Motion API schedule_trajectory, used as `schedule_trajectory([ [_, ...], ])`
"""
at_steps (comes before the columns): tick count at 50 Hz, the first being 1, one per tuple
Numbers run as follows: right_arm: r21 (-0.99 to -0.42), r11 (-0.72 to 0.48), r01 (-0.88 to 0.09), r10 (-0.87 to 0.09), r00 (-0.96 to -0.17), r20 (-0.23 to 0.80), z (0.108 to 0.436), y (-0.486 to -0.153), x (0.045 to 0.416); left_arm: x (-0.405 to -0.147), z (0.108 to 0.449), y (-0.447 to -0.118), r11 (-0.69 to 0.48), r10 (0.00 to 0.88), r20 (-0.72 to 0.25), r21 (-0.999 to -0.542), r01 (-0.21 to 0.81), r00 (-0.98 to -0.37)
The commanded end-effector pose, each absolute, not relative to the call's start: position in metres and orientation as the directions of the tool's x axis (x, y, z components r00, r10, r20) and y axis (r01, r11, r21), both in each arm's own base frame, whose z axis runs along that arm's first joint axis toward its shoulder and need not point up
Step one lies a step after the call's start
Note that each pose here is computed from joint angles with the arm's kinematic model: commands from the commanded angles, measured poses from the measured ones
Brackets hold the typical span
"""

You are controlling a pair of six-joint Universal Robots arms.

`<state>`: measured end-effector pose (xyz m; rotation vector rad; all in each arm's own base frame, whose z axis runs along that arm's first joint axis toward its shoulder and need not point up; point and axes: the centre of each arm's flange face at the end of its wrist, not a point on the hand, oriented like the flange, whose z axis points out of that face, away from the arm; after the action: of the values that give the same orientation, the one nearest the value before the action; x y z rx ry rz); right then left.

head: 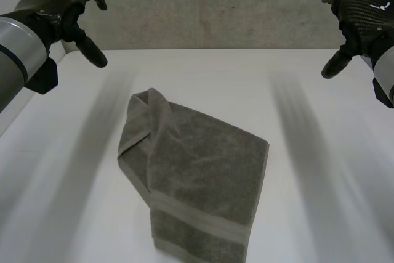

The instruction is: Fold the towel.

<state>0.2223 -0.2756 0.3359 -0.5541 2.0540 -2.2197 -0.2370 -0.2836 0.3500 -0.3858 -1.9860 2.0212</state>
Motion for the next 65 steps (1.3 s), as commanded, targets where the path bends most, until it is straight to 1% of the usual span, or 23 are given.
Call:
schedule_trajectory([
  [1, -0.984, -0.083, -0.158, -0.358, -0.917, 0.177, 0.342, -0.273, 0.226, -0.242, 0.347, -0.279, 0.0, 0.398, 0.007, -1.0, -0.008, -0.917],
  [10, -0.984, -0.076, -0.161, -0.362, -0.915, 0.178, 0.341, -0.274, 0.228, -0.243, 0.351, -0.277, -0.009, 0.402, 0.005, -1.0, -0.01, -0.915],
  [14, -0.981, -0.047, -0.187, -0.395, -0.899, 0.19, 0.336, -0.268, 0.231, -0.244, 0.345, -0.276, -0.002, 0.414, -0.009, -1.0, 0.009, -0.91],
  [16, -0.969, 0.018, -0.245, -0.465, -0.86, 0.209, 0.323, -0.257, 0.235, -0.244, 0.341, -0.276, 0.003, 0.417, -0.022, -1.0, 0.025, -0.909],
  [17, -0.969, 0.018, -0.246, -0.465, -0.86, 0.209, 0.323, -0.257, 0.235, -0.246, 0.336, -0.275, 0.01, 0.431, -0.042, -0.999, 0.052, -0.901],
  [19, -0.934, 0.083, -0.347, -0.605, -0.763, 0.229, 0.301, -0.236, 0.247, -0.249, 0.328, -0.273, 0.022, 0.456, -0.067, -0.996, 0.087, -0.887],
  [20, -0.934, 0.084, -0.347, -0.605, -0.762, 0.229, 0.301, -0.236, 0.247, -0.249, 0.328, -0.273, 0.022, 0.456, -0.067, -0.996, 0.087, -0.887],
  [21, -0.908, 0.107, -0.405, -0.682, -0.694, 0.229, 0.286, -0.225, 0.254, -0.251, 0.319, -0.27, 0.032, 0.487, -0.091, -0.992, 0.122, -0.868],
  [22, -0.881, 0.122, -0.458, -0.745, -0.629, 0.224, 0.272, -0.213, 0.261, -0.251, 0.319, -0.27, 0.032, 0.488, -0.091, -0.992, 0.122, -0.868],
  [23, -0.88, 0.122, -0.458, -0.745, -0.628, 0.224, 0.272, -0.212, 0.261, -0.252, 0.305, -0.268, 0.048, 0.527, -0.117, -0.985, 0.167, -0.842],
  [24, -0.859, 0.109, -0.501, -0.799, -0.558, 0.224, 0.261, -0.199, 0.269, -0.253, 0.29, -0.264, 0.068, 0.569, -0.131, -0.976, 0.206, -0.812],
  [25, -0.858, 0.109, -0.501, -0.799, -0.558, 0.224, 0.261, -0.199, 0.269, -0.253, 0.29, -0.264, 0.068, 0.569, -0.131, -0.976, 0.206, -0.812],
  [27, -0.837, 0.074, -0.542, -0.865, -0.453, 0.217, 0.243, -0.178, 0.283, -0.256, 0.271, -0.259, 0.082, 0.62, -0.138, -0.968, 0.238, -0.772],
  [28, -0.837, 0.074, -0.543, -0.865, -0.452, 0.217, 0.243, -0.177, 0.283, -0.256, 0.271, -0.259, 0.082, 0.621, -0.138, -0.968, 0.238, -0.772],
  [30, -0.831, 0.062, -0.553, -0.894, -0.401, 0.2, 0.222, -0.167, 0.295, -0.258, 0.264, -0.258, 0.079, 0.639, -0.136, -0.967, 0.24, -0.757],
  [34, -0.834, 0.031, -0.551, -0.914, -0.353, 0.199, 0.203, -0.157, 0.308, -0.258, 0.244, -0.26, 0.072, 0.651, -0.133, -0.969, 0.235, -0.748],
  [38, -0.838, -0.006, -0.546, -0.938, -0.287, 0.194, 0.179, -0.138, 0.326, -0.254, 0.234, -0.268, 0.045, 0.63, -0.14, -0.975, 0.217, -0.764],
  [41, -0.838, -0.009, -0.545, -0.945, -0.269, 0.185, 0.172, -0.132, 0.331, -0.252, 0.231, -0.27, 0.041, 0.622, -0.141, -0.976, 0.212, -0.77],
  [43, -0.84, -0.006, -0.542, -0.96, -0.232, 0.157, 0.162, -0.118, 0.34, -0.247, 0.228, -0.273, 0.039, 0.608, -0.142, -0.977, 0.209, -0.781],
  [49, -0.86, -0.019, -0.51, -0.973, -0.187, 0.133, 0.151, -0.098, 0.356, -0.243, 0.225, -0.276, 0.043, 0.596, -0.141, -0.977, 0.207, -0.791],
  [56, -0.864, -0.044, -0.502, -0.977, -0.159, 0.142, 0.138, -0.09, 0.366, -0.236, 0.225, -0.281, 0.05, 0.576, -0.14, -0.977, 0.206, -0.805],
  [63, -0.858, -0.04, -0.512, -0.973, -0.176, 0.15, 0.133, -0.094, 0.369, -0.233, 0.222, -0.281, 0.062, 0.57, -0.136, -0.976, 0.208, -0.81],
  [65, -0.859, -0.042, -0.511, -0.961, -0.215, 0.174, 0.139, -0.102, 0.368, -0.233, 0.22, -0.28, 0.069, 0.571, -0.133, -0.976, 0.208, -0.81],
])
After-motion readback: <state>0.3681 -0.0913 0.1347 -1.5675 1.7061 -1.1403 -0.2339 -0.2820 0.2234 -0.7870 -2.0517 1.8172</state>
